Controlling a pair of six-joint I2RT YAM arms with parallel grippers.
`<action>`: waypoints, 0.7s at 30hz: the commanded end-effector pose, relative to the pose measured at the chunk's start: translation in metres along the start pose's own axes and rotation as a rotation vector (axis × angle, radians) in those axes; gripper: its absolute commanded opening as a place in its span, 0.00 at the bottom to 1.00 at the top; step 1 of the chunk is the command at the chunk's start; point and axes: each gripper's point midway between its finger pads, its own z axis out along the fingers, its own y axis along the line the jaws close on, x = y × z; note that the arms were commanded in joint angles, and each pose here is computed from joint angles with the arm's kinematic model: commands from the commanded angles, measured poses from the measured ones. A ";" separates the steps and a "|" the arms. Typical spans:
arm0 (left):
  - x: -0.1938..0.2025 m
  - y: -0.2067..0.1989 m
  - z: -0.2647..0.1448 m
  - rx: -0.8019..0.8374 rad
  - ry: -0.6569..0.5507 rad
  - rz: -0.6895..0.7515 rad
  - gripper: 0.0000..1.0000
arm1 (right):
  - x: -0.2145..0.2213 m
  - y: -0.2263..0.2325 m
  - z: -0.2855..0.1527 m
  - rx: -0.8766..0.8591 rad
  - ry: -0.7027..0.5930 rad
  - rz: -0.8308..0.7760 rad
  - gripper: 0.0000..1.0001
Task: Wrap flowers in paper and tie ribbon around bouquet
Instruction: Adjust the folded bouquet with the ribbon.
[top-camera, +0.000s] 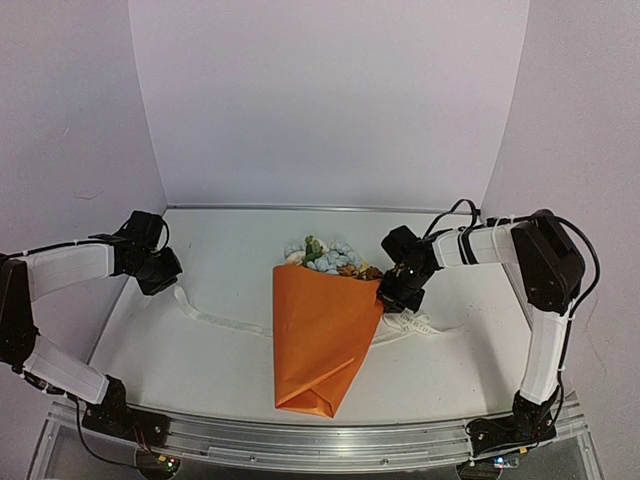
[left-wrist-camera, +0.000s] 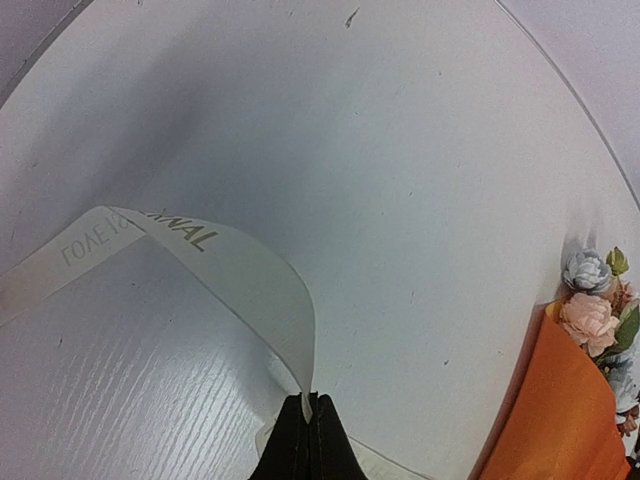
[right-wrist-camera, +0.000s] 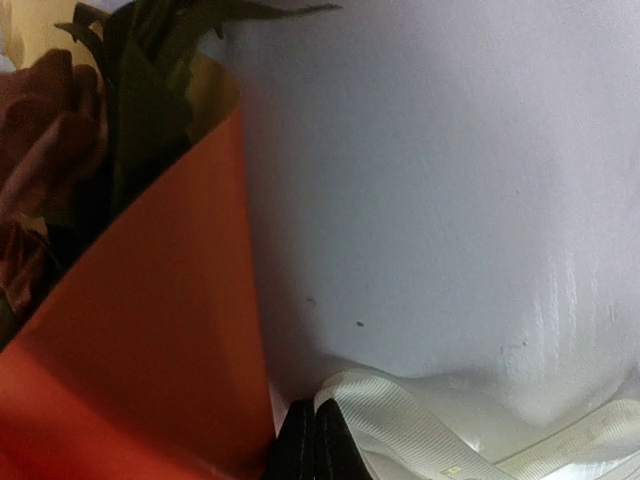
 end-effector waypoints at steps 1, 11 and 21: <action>-0.015 -0.016 -0.015 0.050 -0.042 0.017 0.00 | -0.017 0.014 0.011 -0.044 0.004 0.047 0.00; -0.017 -0.029 -0.021 0.103 -0.053 0.029 0.00 | -0.036 0.021 0.007 -0.082 0.004 0.058 0.00; -0.012 -0.048 -0.034 0.180 -0.066 0.049 0.00 | -0.041 0.046 0.007 -0.143 0.033 0.044 0.00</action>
